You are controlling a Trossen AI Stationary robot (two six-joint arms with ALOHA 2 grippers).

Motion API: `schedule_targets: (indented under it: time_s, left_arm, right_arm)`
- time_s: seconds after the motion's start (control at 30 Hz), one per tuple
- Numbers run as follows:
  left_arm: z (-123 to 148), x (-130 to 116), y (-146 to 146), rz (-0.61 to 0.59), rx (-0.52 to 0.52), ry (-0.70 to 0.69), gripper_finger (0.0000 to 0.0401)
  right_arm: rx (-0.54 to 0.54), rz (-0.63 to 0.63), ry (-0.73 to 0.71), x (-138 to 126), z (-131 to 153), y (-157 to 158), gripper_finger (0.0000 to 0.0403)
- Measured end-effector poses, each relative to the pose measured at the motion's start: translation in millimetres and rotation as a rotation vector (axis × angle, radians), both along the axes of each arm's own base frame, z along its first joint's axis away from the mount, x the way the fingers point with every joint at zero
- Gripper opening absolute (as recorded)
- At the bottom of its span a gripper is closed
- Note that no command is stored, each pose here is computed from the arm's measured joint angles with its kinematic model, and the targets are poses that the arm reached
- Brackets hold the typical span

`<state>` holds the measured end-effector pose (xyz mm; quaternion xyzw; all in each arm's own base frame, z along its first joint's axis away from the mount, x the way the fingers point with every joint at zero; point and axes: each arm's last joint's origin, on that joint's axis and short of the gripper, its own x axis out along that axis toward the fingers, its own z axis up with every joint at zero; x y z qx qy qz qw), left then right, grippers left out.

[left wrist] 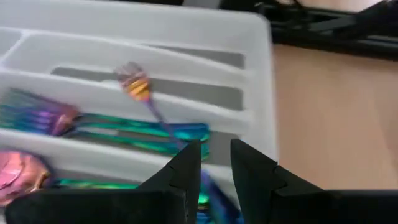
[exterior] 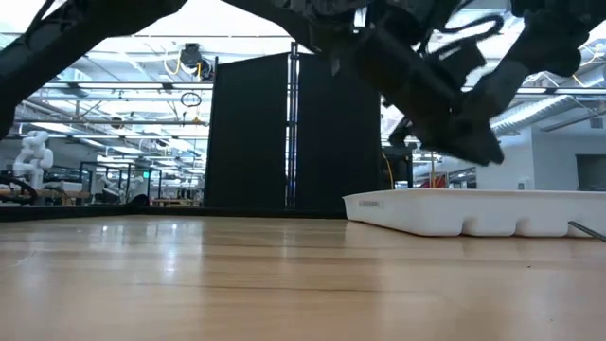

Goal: Sort silverware
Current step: Put the blue fork into the utensil organizer

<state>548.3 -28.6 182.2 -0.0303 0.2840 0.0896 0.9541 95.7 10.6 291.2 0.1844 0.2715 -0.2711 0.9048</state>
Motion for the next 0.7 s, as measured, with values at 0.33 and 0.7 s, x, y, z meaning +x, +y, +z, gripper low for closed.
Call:
schedule_targets:
  time_s: [0.33,0.7]
  left_arm:
    - [62.3,-43.0,2.8,0.126,0.300,0.223,0.0089]
    - [110.1,-188.4,10.5,0.178,0.319,0.204,0.0089]
  right_arm:
    - [0.203,-0.172,0.012,11.8,-38.4,4.5,0.0105]
    - [0.400,-0.266,-0.105,37.6,-64.0,13.2,0.0105]
